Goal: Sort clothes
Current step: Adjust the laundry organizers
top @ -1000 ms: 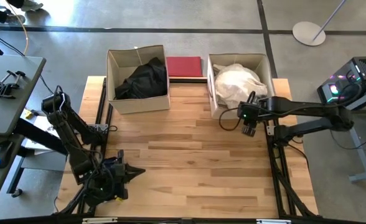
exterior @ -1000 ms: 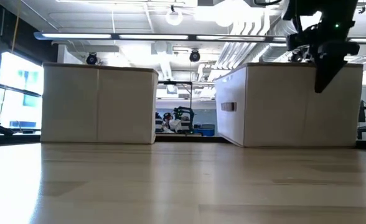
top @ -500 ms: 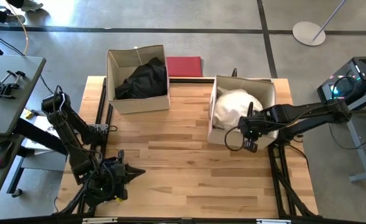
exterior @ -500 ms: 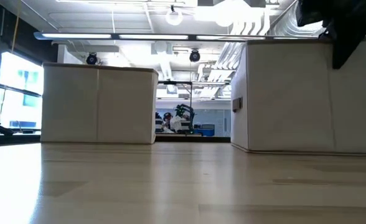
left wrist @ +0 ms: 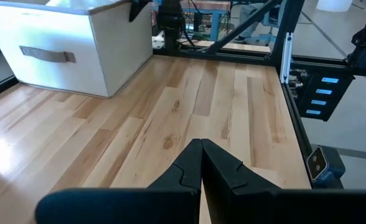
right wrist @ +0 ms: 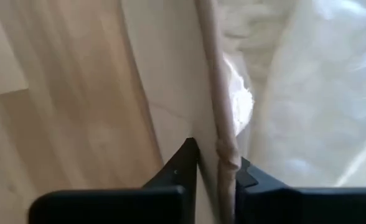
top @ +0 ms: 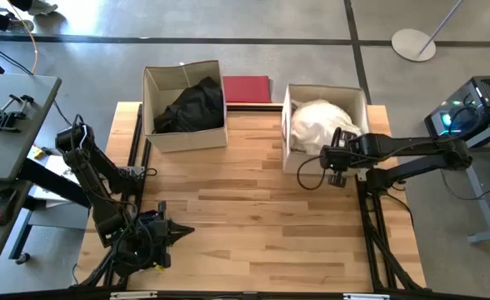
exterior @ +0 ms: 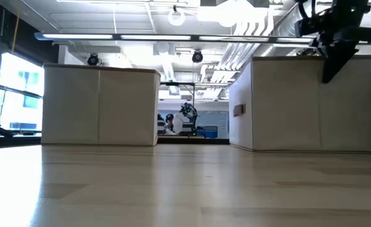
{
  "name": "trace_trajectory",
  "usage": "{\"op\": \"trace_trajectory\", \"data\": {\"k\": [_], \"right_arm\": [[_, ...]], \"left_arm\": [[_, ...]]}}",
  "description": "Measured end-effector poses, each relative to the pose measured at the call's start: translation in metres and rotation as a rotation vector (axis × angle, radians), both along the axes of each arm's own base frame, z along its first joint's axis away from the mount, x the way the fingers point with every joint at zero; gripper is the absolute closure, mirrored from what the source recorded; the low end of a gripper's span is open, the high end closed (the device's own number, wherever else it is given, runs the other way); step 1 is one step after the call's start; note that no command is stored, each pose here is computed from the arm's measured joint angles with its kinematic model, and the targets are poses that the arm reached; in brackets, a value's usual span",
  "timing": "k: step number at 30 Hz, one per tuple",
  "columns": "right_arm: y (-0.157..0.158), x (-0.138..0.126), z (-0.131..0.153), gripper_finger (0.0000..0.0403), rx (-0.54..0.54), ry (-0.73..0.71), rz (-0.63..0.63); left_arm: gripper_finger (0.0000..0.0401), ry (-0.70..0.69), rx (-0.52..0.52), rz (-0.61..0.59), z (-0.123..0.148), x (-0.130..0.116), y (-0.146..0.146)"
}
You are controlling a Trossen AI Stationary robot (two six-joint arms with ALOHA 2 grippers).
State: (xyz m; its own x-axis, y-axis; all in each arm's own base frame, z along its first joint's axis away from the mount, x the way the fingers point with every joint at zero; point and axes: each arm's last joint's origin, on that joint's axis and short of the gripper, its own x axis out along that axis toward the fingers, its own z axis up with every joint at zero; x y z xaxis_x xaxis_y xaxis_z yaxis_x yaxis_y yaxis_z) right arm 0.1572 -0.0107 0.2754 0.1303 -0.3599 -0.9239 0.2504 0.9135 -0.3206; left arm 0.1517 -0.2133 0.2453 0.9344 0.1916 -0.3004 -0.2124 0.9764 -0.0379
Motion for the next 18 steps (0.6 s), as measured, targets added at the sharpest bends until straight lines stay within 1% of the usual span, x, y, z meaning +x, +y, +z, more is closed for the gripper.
{"op": "trace_trajectory", "data": {"k": [2,5,8,10,12,15,18], "right_arm": [[0.0,0.0,0.0,0.0364,0.036,-0.006,-0.025],[0.001,-0.002,0.004,0.0318,0.09,-0.015,-0.083],[0.003,-0.001,0.018,0.027,0.175,-0.071,-0.141],[0.006,0.0,0.033,0.0247,0.221,-0.134,-0.178],[0.009,0.002,0.05,0.0235,0.239,-0.211,-0.181],[0.018,0.007,0.07,0.023,0.228,-0.337,-0.128],[0.03,0.017,0.082,0.023,0.183,-0.497,-0.051]], "left_arm": [[0.0401,0.0,-0.001,-0.001,0.0,0.0,0.0],[0.0401,0.002,-0.002,-0.002,0.0,0.0,0.0],[0.0401,0.002,-0.002,-0.003,0.0,0.0,0.0],[0.0401,-0.004,0.0,0.004,0.0,0.0,0.0],[0.0401,-0.043,-0.003,0.054,0.001,0.001,0.002],[0.0401,-0.1,0.016,0.144,0.006,0.007,0.011],[0.0401,-0.119,0.004,0.222,0.026,0.018,0.032]]}}
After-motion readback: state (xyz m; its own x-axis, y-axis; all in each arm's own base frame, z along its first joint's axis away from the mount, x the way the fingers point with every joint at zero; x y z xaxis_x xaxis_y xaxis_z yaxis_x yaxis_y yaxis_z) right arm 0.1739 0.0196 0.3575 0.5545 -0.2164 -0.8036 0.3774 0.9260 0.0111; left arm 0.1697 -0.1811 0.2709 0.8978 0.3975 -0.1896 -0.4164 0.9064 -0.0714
